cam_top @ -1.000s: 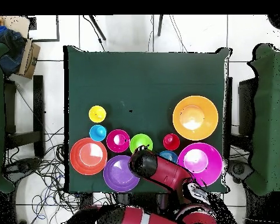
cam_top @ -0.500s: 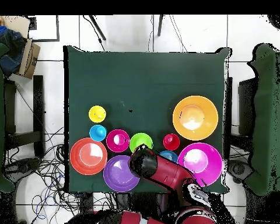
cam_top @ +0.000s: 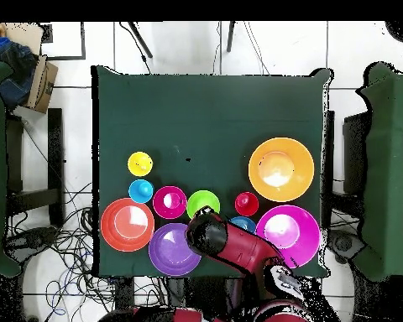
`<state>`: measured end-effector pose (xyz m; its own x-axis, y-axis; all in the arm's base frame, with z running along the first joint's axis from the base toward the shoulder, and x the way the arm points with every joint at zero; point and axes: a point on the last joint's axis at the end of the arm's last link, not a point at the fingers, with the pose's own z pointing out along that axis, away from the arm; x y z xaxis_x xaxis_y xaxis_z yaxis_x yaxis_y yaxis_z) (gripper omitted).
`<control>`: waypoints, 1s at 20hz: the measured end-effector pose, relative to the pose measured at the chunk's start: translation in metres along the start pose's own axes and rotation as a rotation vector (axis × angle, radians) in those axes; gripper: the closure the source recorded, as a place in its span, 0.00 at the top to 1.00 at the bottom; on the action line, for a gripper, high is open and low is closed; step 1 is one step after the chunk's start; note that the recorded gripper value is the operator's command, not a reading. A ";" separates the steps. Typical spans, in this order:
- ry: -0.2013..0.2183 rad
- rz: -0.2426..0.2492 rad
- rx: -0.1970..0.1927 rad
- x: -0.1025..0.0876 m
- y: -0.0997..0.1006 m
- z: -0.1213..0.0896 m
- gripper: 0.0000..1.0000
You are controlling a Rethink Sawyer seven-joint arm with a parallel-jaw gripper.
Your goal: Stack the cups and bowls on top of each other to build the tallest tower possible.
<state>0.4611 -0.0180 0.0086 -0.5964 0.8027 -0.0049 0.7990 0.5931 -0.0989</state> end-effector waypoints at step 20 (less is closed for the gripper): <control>0.017 0.007 0.042 -0.006 -0.006 -0.039 0.00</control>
<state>0.4622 -0.0238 0.0485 -0.5889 0.8081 0.0111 0.7992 0.5844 -0.1403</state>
